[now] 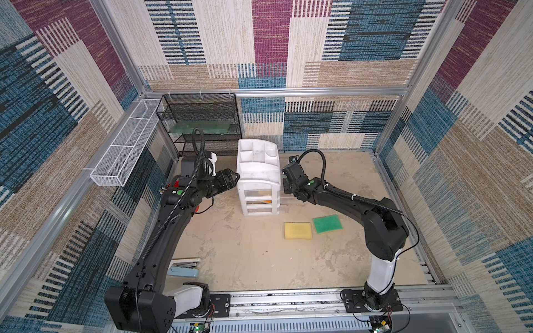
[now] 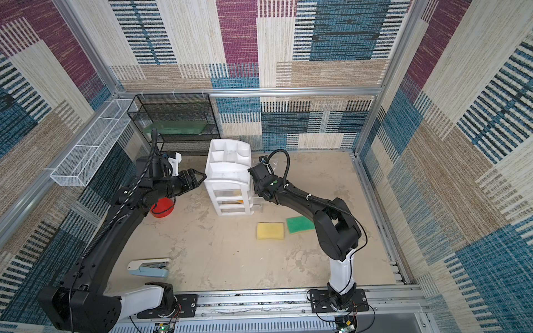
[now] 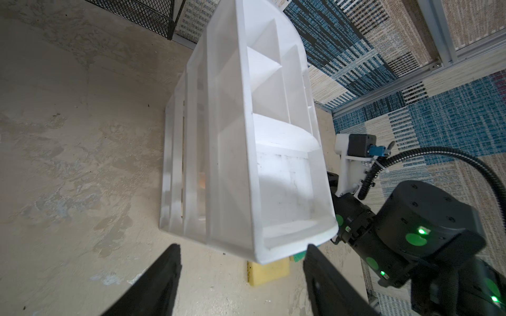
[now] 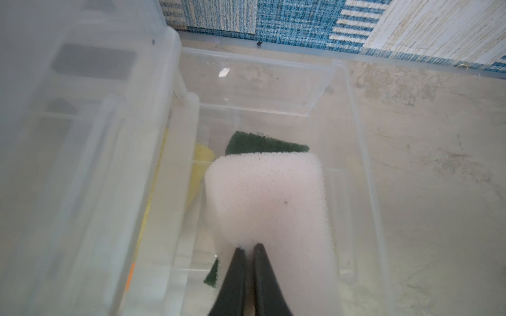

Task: Take the sponge out of the drawer
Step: Pick up the sponge from the drawer.

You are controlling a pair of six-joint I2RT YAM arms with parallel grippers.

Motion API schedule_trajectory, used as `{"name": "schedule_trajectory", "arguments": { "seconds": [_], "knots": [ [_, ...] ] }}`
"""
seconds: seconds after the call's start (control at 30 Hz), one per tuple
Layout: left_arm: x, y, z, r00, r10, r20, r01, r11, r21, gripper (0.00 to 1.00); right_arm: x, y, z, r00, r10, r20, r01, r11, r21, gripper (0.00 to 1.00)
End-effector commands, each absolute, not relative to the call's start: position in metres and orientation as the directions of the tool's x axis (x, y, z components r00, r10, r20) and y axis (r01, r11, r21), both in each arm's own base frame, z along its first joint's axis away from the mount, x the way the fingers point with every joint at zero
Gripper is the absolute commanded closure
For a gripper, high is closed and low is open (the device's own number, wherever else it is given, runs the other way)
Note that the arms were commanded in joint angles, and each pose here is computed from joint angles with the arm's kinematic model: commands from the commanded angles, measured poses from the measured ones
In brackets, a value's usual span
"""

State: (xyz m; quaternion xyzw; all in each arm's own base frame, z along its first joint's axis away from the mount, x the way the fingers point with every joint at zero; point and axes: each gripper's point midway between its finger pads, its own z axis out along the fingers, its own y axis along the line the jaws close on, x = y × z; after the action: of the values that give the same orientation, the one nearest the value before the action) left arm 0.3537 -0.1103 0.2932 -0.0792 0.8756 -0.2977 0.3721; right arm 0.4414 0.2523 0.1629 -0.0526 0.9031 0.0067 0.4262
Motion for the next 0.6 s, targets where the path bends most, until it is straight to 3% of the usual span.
{"name": "schedule_trajectory", "arguments": {
  "seconds": [0.0,0.13,0.27,0.57],
  "knots": [
    [0.353,-0.113,0.308,-0.688,-0.356,-0.633,0.135,0.794,-0.593,0.26,0.441,0.257,0.201,-0.548,-0.068,-0.834,-0.138,0.990,0.010,0.89],
    [0.347,-0.116,0.323,-0.679,-0.362,-0.639,0.189,0.755,-0.628,0.25,0.431,0.250,0.239,-0.471,-0.086,-0.878,-0.178,0.984,-0.001,0.89],
    [0.338,-0.135,0.343,-0.709,-0.350,-0.612,0.293,0.643,-0.707,0.24,0.406,0.252,0.280,-0.356,-0.148,-0.923,-0.282,0.958,-0.045,0.89],
    [0.318,-0.154,0.365,-0.746,-0.316,-0.586,0.387,0.510,-0.768,0.21,0.308,0.300,0.355,-0.016,-0.275,-0.961,-0.635,0.745,-0.203,0.88]
  ]
}}
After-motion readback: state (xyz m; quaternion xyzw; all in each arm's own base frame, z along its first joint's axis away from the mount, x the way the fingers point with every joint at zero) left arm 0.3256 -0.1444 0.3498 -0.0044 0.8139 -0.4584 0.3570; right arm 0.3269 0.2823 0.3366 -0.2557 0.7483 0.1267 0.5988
